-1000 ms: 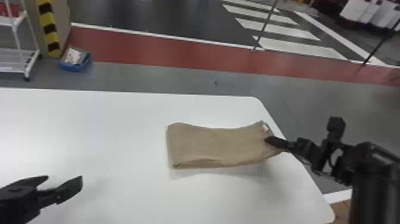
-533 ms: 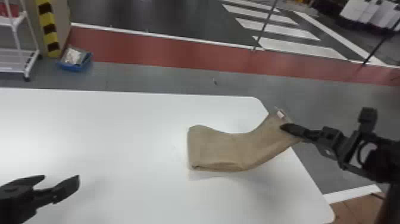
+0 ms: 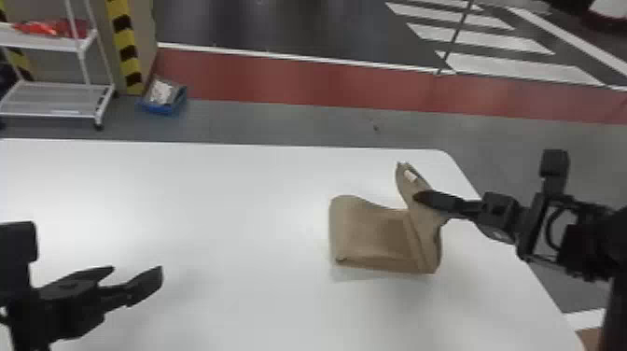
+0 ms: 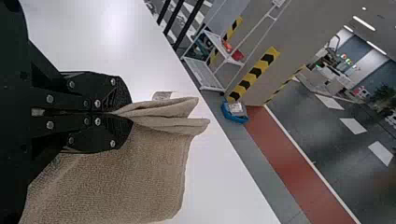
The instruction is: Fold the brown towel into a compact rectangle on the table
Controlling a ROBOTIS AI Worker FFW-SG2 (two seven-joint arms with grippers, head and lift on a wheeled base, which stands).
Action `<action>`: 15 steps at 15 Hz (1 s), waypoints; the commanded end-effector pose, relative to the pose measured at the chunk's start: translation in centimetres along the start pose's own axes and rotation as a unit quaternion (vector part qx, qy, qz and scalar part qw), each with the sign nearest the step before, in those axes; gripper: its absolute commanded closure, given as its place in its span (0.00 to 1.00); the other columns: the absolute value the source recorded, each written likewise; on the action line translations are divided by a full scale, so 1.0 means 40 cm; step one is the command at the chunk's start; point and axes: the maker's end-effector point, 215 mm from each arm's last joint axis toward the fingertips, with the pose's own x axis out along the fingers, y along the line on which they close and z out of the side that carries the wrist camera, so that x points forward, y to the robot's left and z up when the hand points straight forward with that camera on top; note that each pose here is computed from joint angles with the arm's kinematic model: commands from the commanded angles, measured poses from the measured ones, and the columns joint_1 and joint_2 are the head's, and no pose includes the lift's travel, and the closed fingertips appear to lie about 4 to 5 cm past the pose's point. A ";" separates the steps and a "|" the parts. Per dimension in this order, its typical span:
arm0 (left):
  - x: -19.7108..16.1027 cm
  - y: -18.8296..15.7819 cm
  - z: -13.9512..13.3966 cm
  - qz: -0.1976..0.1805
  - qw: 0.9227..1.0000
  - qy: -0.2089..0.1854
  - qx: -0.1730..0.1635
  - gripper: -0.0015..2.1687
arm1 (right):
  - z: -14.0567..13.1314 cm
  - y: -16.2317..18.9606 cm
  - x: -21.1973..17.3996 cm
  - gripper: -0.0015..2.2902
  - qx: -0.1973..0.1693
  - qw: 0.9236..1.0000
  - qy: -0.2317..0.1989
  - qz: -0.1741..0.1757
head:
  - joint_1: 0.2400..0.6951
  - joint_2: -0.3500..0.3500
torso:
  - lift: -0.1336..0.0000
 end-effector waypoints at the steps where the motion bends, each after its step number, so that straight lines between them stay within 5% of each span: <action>1: 0.001 0.005 0.003 0.002 1.000 -0.002 -0.003 0.02 | -0.015 0.026 0.048 0.53 -0.026 1.000 0.006 -0.001 | 1.00 0.21 | 0.07; 8: 0.004 0.015 0.004 0.004 1.000 -0.004 -0.005 0.02 | -0.107 0.171 0.176 0.53 -0.063 0.996 0.047 0.043 | 1.00 0.36 | 0.07; 13: 0.010 0.017 0.005 0.003 1.000 -0.004 -0.006 0.02 | -0.237 0.206 0.260 0.52 -0.125 0.986 0.103 0.027 | 1.00 0.45 | 0.07; 14: 0.011 0.016 0.008 0.002 1.000 -0.005 -0.006 0.02 | -0.249 0.220 0.276 0.48 -0.130 0.986 0.104 0.028 | 1.00 0.46 | 0.07; 15: 0.011 0.013 0.005 0.001 1.000 -0.004 -0.006 0.02 | -0.253 0.228 0.287 0.27 -0.140 0.985 0.099 0.031 | 1.00 0.49 | 0.07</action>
